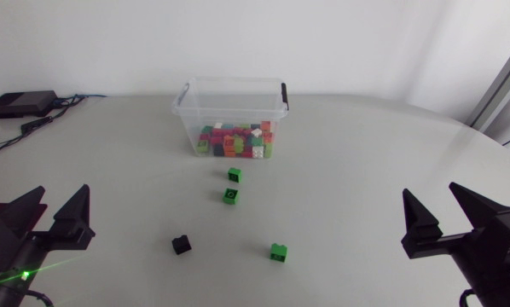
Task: Place the duplo bricks in the container
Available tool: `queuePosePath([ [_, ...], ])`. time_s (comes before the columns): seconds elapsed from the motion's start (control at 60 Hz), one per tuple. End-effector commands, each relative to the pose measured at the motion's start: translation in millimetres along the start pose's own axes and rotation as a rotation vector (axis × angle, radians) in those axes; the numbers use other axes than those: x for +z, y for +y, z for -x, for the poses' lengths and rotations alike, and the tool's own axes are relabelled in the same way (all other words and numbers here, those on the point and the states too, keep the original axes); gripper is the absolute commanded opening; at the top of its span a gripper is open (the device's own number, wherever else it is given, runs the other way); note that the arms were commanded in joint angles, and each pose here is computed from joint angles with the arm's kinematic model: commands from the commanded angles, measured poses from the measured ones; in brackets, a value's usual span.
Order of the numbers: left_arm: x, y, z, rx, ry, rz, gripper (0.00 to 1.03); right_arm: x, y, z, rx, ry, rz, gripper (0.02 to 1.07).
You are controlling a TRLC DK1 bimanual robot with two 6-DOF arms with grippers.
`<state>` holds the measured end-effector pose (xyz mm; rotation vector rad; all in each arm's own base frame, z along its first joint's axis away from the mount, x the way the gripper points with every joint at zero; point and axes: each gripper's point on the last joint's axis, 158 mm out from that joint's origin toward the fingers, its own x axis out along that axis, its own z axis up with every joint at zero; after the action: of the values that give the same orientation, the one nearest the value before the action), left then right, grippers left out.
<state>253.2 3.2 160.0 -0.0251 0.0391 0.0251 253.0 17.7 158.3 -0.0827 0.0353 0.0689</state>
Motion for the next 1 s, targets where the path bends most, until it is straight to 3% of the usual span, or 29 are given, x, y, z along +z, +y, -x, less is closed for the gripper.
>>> queuePosePath([
  [0.0,-5,-2,0,-0.011,0.002,0.004,0.99,-9,3,-1,0.01,0.017,-0.021,1.03],
  [0.267,-4,-3,0,-0.011,-0.004,0.003,0.99,-8,0,-1,-0.001,0.011,-0.021,1.03],
  [0.6,36,-3,6,-0.013,-0.072,0.0,0.97,23,-3,3,-0.007,-0.042,-0.026,1.03],
  [0.85,54,-11,-6,-0.037,-0.002,-0.005,0.97,44,-2,-3,0.003,-0.017,-0.026,1.03],
  [0.983,51,-21,-22,-0.065,0.104,-0.02,0.97,47,-1,-16,0.014,0.038,-0.025,1.03],
])
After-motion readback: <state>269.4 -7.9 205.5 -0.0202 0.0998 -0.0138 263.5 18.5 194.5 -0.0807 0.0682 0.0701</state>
